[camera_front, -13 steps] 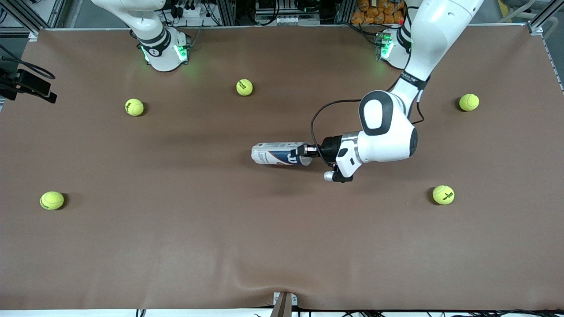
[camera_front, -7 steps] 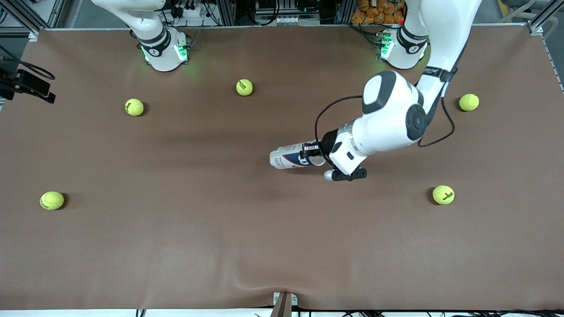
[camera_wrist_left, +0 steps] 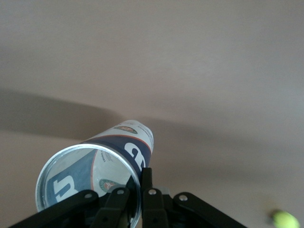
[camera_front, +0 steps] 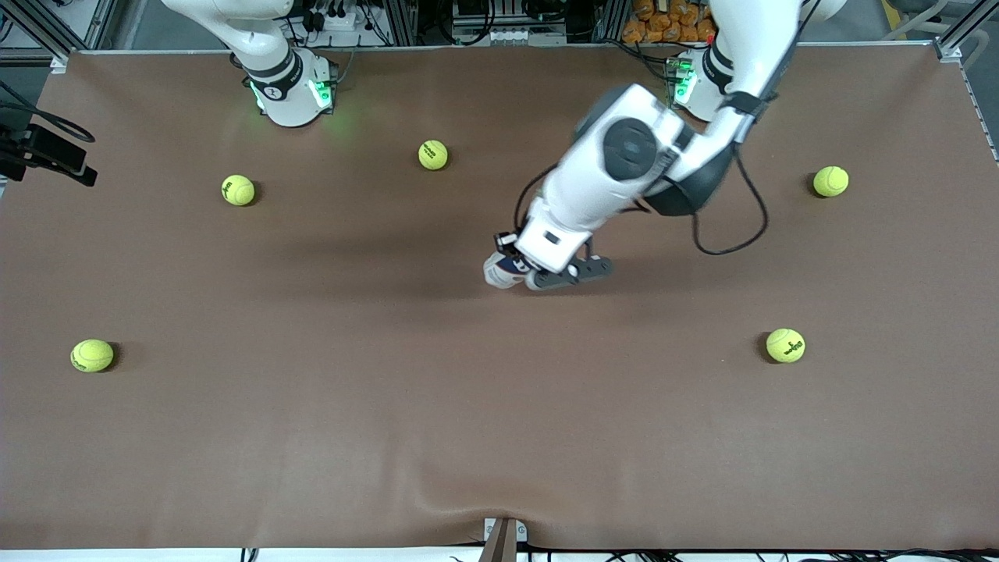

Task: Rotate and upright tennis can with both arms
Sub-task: 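Lift the can with the left gripper and rotate it upright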

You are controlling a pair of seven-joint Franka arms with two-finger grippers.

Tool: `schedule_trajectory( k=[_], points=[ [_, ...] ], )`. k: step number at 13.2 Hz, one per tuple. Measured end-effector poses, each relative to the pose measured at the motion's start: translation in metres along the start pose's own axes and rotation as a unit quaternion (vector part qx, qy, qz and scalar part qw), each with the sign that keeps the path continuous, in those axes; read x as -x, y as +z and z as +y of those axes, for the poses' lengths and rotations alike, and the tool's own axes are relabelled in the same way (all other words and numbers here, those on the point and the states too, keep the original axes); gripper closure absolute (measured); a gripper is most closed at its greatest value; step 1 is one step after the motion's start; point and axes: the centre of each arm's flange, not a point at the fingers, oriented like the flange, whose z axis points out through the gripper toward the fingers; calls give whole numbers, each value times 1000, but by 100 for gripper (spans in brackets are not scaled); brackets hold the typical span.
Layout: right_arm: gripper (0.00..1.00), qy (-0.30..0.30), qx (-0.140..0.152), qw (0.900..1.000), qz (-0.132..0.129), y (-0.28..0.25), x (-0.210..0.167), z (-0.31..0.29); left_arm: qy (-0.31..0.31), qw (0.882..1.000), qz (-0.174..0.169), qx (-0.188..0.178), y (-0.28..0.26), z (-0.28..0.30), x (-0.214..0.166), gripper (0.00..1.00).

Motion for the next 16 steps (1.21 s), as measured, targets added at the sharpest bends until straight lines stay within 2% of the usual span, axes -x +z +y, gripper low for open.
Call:
schedule_trajectory(
  k=[2, 5, 10, 13, 16],
  points=[
    [0, 0, 0, 1000, 0, 0, 0, 0, 1, 998, 12, -59, 11, 9, 20, 96],
    [0, -1, 0, 1000, 0, 0, 0, -1, -2, 994, 32, -106, 25, 19, 44, 96],
    [0, -1, 0, 1000, 0, 0, 0, -1, -31, 992, 41, -118, 48, 36, 65, 96],
    [0, -1, 0, 1000, 0, 0, 0, -1, -28, 989, 56, -134, 71, 46, 80, 96],
    [0, -1, 0, 1000, 0, 0, 0, -1, -32, 989, 58, -133, 80, 50, 84, 96]
  ],
)
